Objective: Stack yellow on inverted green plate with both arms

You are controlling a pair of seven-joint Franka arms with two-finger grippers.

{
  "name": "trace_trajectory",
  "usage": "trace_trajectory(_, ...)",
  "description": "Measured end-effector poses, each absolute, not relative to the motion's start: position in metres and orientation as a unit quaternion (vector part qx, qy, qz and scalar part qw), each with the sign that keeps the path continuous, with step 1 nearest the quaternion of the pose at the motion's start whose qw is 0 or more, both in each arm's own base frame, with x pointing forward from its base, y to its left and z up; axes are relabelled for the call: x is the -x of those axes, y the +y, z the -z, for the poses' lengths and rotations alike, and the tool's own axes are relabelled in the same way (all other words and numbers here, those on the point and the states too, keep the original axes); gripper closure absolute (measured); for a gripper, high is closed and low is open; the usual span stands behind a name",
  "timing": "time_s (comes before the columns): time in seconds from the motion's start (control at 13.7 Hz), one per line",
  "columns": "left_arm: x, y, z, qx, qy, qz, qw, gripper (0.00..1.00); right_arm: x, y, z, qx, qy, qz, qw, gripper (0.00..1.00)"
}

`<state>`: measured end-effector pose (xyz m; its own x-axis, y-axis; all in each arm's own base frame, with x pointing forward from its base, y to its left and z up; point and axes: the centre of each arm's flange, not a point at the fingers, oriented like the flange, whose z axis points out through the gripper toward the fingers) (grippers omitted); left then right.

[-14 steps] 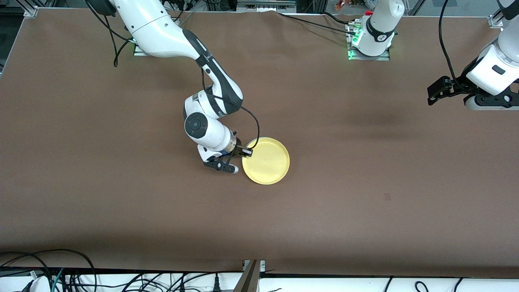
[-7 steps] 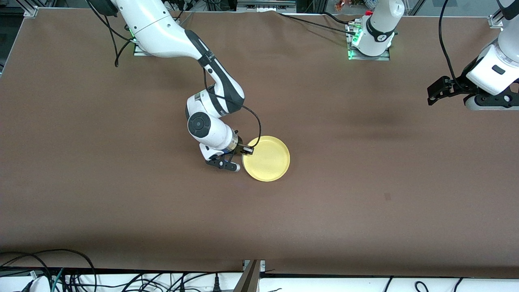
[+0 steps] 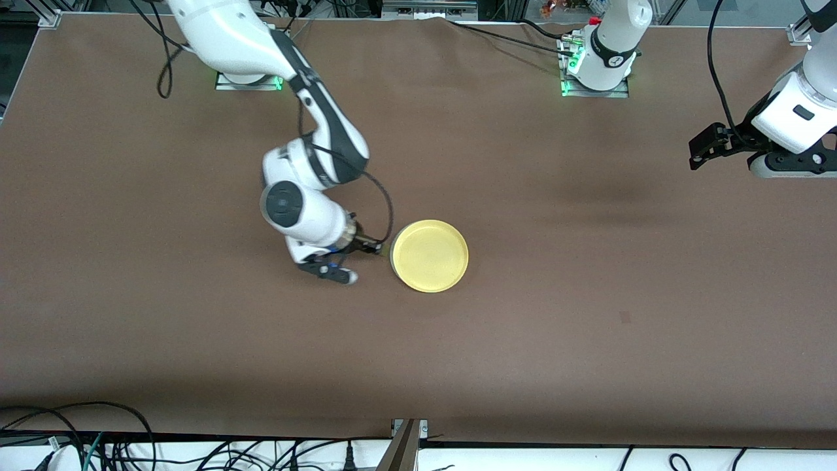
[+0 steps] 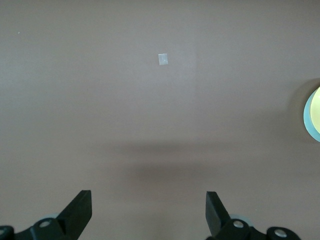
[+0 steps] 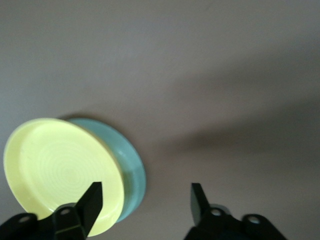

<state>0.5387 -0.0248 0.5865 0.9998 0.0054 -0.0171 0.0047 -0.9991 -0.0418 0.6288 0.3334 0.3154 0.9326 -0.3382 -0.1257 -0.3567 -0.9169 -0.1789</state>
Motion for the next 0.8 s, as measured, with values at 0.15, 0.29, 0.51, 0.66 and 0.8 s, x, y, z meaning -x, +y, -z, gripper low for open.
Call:
trace_trajectory(0.15,-0.539,-0.025,-0.586,1.000,-0.003,-0.009,0.021,0.00,-0.641,0.284,-0.369,0.977,0.186,-0.038,0.094,0.00)
trace_trajectory(0.29,-0.539,-0.025,-0.586,1.000,-0.002,-0.009,0.021,0.00,-0.641,0.251,-0.415,0.978,0.185,-0.035,0.091,0.00)
trace_trajectory(0.51,-0.539,-0.025,-0.586,1.000,-0.002,-0.009,0.021,0.00,-0.618,0.200,-0.495,0.984,0.162,-0.044,0.065,0.00)
trace_trajectory(0.66,-0.539,-0.025,-0.586,1.000,-0.002,-0.009,0.021,0.00,-0.595,0.159,-0.551,0.988,0.141,-0.044,0.052,0.00)
trace_trajectory(0.8,-0.539,-0.025,-0.586,1.000,-0.003,-0.009,0.021,0.00,-0.573,0.130,-0.592,0.992,0.119,-0.034,0.037,0.00)
